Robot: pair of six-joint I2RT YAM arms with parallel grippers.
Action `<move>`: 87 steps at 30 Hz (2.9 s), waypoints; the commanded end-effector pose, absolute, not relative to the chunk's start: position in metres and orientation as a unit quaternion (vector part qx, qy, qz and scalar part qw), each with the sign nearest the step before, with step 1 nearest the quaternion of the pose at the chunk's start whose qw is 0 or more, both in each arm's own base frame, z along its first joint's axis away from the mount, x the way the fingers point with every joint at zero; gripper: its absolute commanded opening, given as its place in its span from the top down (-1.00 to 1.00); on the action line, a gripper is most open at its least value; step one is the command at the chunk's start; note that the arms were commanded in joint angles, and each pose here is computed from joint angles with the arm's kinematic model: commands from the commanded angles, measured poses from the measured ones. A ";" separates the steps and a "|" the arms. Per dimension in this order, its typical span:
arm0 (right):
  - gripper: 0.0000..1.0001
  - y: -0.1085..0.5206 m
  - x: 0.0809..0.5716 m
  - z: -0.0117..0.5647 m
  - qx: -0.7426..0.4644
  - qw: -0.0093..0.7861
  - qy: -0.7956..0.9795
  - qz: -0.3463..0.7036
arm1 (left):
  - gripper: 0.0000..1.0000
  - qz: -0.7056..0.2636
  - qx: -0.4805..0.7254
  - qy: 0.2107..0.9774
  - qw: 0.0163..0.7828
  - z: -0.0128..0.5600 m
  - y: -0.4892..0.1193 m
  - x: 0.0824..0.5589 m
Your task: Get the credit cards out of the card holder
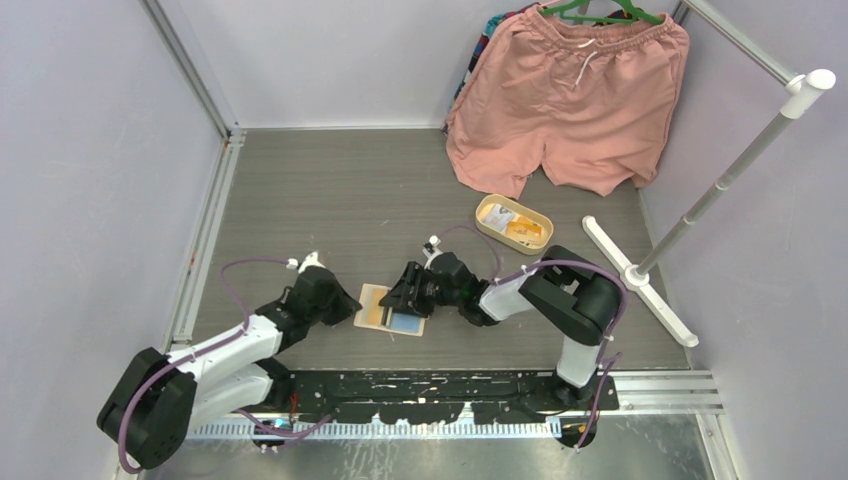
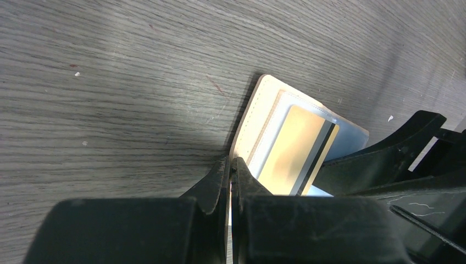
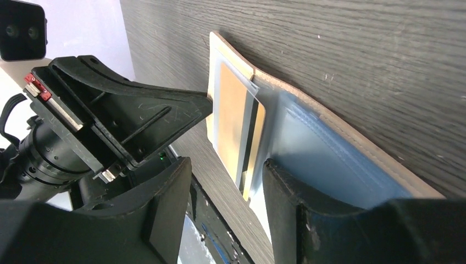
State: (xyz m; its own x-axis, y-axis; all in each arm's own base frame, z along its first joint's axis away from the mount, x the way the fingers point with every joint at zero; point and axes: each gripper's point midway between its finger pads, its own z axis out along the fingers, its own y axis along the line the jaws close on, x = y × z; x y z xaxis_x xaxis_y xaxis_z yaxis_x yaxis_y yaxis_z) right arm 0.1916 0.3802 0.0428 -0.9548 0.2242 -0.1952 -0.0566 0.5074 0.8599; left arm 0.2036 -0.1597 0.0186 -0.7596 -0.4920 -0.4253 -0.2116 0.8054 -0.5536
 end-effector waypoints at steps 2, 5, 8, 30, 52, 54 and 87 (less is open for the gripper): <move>-0.11 0.401 0.196 0.059 0.058 0.149 0.827 0.539 | 1.00 -0.198 -0.191 0.926 0.257 -0.005 -0.142 0.182; -0.11 0.407 0.196 0.060 0.064 0.146 0.819 0.552 | 1.00 -0.197 -0.191 0.927 0.257 -0.005 -0.142 0.182; -0.11 0.409 0.196 0.064 0.072 0.148 0.806 0.569 | 1.00 -0.197 -0.192 0.927 0.257 -0.005 -0.142 0.182; 0.05 0.404 0.191 0.104 0.071 0.174 0.733 0.654 | 1.00 -0.196 -0.192 0.927 0.255 -0.006 -0.142 0.181; -0.02 0.426 0.192 0.072 0.061 0.133 0.779 0.610 | 1.00 -0.193 -0.193 0.928 0.253 -0.008 -0.140 0.179; -0.03 0.428 0.193 0.072 0.062 0.132 0.778 0.611 | 1.00 -0.194 -0.193 0.928 0.254 -0.007 -0.140 0.179; -0.02 0.394 0.169 0.084 0.060 0.139 0.784 0.602 | 1.00 -0.193 -0.191 0.929 0.252 -0.008 -0.140 0.179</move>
State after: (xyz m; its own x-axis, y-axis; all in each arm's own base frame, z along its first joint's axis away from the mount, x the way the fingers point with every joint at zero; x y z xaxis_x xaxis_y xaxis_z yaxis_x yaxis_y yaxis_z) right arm 0.1722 0.3925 0.0582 -0.9579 0.2692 -0.0995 -0.0056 0.3291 0.9443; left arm 0.2030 -0.1559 0.0181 -0.7508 -0.4964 -0.4358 -0.2164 0.8082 -0.5477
